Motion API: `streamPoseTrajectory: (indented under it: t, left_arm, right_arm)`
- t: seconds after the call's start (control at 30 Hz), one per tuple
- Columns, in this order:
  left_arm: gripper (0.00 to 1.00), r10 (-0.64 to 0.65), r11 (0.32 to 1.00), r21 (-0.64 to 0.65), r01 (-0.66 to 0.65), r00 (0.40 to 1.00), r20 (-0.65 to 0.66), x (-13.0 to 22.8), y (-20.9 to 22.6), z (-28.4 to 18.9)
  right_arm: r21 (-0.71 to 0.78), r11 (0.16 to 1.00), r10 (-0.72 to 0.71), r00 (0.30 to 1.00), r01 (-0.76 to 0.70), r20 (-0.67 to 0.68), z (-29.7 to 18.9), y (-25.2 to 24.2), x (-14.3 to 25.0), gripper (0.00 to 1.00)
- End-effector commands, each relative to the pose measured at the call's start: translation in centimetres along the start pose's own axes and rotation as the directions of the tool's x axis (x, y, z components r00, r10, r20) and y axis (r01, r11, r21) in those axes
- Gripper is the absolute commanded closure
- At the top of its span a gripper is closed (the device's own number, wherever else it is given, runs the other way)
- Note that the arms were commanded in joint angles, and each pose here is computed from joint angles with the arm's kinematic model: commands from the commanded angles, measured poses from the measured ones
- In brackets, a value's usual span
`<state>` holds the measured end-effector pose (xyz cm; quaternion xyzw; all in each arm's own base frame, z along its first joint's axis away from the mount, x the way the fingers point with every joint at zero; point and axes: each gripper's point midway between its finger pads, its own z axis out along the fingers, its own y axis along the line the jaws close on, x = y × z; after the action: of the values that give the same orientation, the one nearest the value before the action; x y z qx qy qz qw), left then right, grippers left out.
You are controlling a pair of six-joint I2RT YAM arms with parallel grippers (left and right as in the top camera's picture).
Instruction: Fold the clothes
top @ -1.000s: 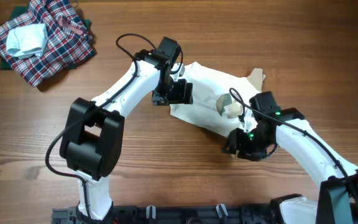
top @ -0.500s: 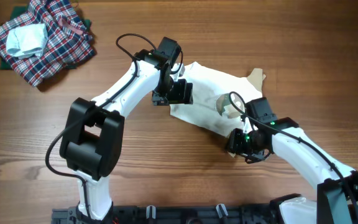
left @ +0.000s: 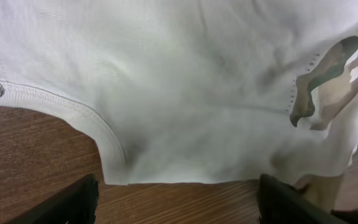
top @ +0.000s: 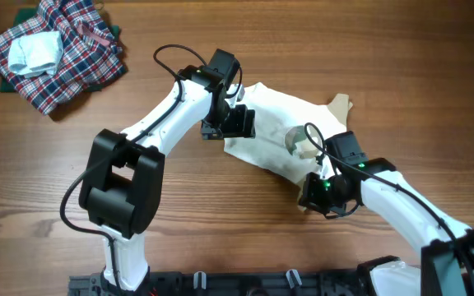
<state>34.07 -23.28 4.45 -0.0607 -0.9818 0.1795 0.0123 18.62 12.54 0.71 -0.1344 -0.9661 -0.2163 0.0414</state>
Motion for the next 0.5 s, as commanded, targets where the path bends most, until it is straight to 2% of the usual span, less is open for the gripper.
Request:
streamPoseTrajectory:
  t: [0.0, 0.13, 0.23, 0.27, 0.3, 0.47]
  left_arm:
    - [0.18, 0.037, 0.999, 0.007, -0.037, 0.999, 0.028, -0.4, -0.7, -1.0]
    - [0.19, 0.037, 0.999, 0.008, -0.037, 0.999, 0.028, -0.4, -0.7, -1.0]
    - [0.19, 0.037, 0.999, 0.008, -0.037, 0.999, 0.028, -0.4, -0.7, -1.0]
    - [0.18, 0.037, 0.999, 0.008, -0.037, 0.999, 0.029, -0.4, -0.7, -1.0]
    - [0.18, 0.037, 0.999, 0.008, -0.037, 0.999, 0.028, -0.4, -0.7, -1.0]
    - [0.18, 0.037, 0.999, 0.008, -0.037, 0.999, 0.029, -0.4, -0.7, -1.0]
  right_arm:
    - [-0.178, 0.983, -0.042, 0.999, 0.040, -0.004, -2.1, 3.9, 0.4, 0.94]
    - [-0.262, 0.963, -0.056, 0.998, 0.057, 0.013, -3.6, 5.3, 0.7, 0.86]
    - [-0.265, 0.963, -0.060, 0.998, 0.057, -0.002, -3.9, 5.0, 1.1, 0.80]
    - [-0.246, 0.968, -0.057, 0.998, 0.052, -0.014, -3.8, 4.6, 1.4, 0.71]
    - [-0.224, 0.974, -0.048, 0.999, 0.042, -0.019, -3.7, 4.1, 1.6, 0.54]
    - [-0.059, 0.998, 0.003, 1.000, -0.002, 0.012, -3.2, 1.1, 1.3, 0.53]
